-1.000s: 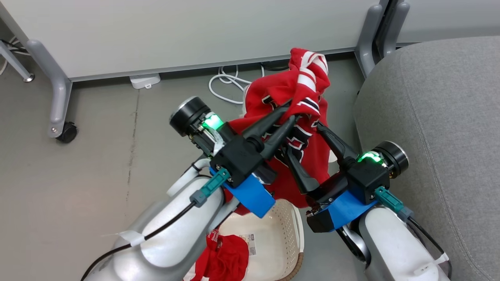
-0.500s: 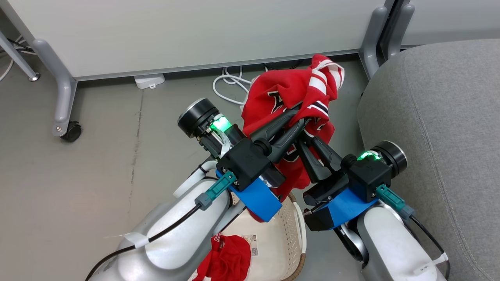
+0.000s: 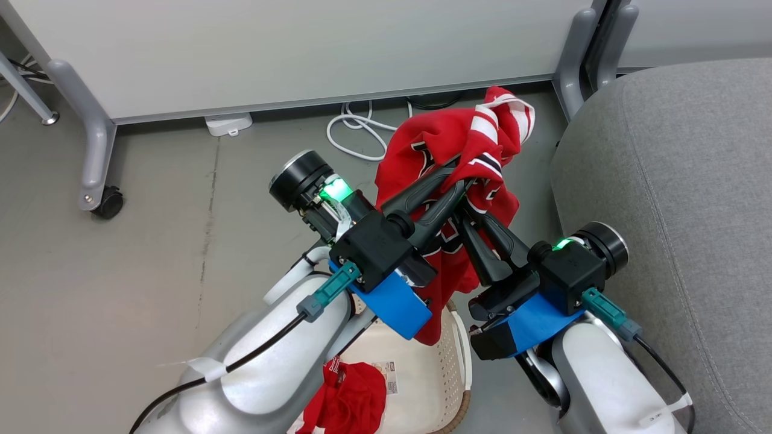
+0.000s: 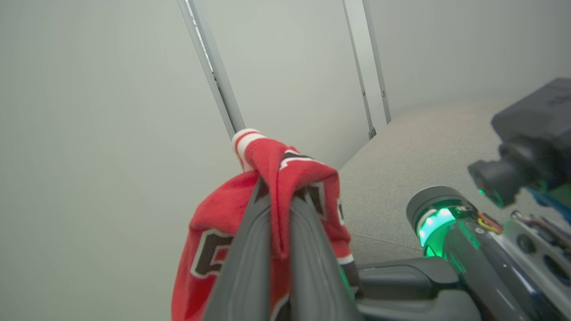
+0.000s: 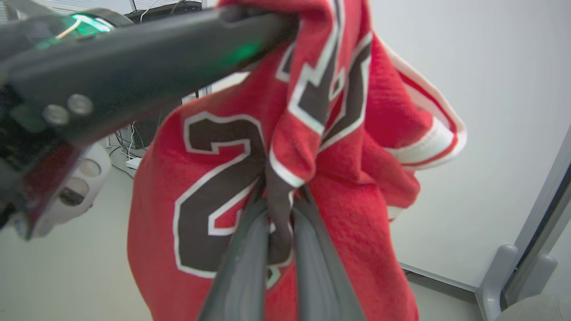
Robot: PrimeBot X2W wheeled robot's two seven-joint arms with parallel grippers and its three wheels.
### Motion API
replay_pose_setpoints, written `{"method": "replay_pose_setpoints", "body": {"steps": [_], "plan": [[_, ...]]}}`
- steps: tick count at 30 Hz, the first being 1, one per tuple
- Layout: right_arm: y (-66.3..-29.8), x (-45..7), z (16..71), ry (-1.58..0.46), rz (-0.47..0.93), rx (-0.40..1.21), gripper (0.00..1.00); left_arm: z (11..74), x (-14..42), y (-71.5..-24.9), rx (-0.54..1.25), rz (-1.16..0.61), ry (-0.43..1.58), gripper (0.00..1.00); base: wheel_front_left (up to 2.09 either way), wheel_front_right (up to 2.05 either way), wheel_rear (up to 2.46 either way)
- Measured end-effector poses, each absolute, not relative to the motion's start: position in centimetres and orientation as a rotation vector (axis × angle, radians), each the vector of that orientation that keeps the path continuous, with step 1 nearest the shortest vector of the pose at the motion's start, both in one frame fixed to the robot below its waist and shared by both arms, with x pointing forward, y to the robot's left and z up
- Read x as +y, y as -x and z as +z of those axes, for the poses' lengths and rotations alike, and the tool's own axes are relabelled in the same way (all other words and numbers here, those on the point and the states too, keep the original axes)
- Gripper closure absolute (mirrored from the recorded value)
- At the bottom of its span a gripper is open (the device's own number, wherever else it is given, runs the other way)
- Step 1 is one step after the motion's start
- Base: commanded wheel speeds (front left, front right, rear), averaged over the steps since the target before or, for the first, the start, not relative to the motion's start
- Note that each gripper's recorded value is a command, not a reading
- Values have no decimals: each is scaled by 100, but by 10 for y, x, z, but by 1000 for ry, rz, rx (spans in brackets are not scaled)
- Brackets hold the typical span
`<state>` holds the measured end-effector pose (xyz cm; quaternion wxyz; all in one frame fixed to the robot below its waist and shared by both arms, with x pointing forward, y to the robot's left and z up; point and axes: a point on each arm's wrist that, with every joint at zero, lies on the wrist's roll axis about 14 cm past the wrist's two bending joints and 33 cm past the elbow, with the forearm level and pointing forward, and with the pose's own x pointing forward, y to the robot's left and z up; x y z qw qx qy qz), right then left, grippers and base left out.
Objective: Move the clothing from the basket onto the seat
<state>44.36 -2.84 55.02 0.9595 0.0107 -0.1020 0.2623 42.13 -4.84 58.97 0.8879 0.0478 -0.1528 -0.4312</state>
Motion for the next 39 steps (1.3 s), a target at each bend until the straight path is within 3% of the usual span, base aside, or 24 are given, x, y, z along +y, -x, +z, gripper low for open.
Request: {"method": "replay_pose_setpoints", "body": {"steps": [9,10,11,28,39], "plan": [[-444,-31,549,-26,524,-204,100,587,-48,-423,-309,-892,-98,99,0,0,0],[-445,-31,549,-26,524,-204,100,587,-47,-424,-309,-889,-97,56,0,0,0],[-445,-31,549,-27,523,-204,100,586,-46,-424,-305,-887,-96,0,0,0,0],[-454,-47,542,-38,470,-190,100,575,-50,-430,-281,-896,-78,0,0,0,0],[-458,-93,530,-29,340,-159,100,558,-75,-430,-254,-979,-61,0,0,0,0]]}}
